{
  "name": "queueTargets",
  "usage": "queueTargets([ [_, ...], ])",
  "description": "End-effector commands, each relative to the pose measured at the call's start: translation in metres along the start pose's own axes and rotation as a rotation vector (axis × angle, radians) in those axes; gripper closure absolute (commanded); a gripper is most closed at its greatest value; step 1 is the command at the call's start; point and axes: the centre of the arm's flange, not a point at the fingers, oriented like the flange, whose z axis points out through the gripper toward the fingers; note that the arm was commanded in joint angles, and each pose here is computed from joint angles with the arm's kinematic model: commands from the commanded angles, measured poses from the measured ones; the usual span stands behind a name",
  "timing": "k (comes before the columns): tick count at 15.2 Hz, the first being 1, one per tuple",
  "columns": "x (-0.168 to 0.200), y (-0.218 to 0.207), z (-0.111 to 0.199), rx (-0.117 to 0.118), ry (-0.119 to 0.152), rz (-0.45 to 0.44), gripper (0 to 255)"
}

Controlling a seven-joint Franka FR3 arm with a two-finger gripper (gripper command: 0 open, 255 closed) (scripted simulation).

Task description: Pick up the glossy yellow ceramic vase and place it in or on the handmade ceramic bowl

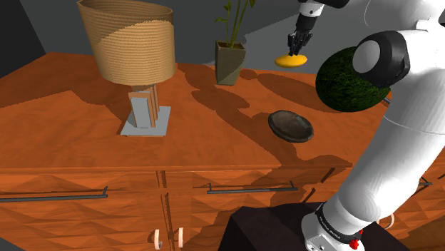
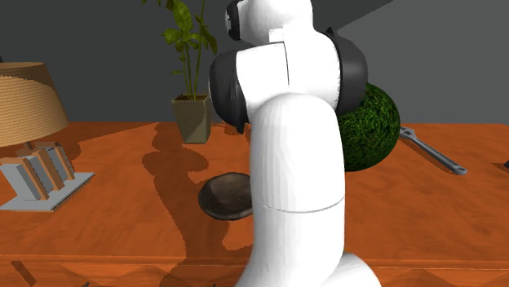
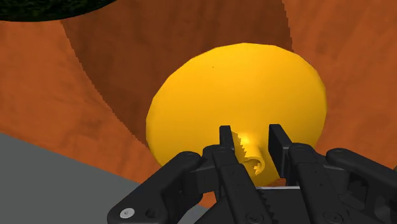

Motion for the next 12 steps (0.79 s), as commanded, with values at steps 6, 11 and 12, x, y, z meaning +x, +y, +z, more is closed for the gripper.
queueTargets([
  [6,-0.072,-0.059,-0.015,0.0,0.0,-0.001,255],
  [11,-0.122,-0.099,-0.028,0.0,0.0,-0.001,255],
  [12,-0.133,-0.107,-0.03,0.0,0.0,-0.001,255],
])
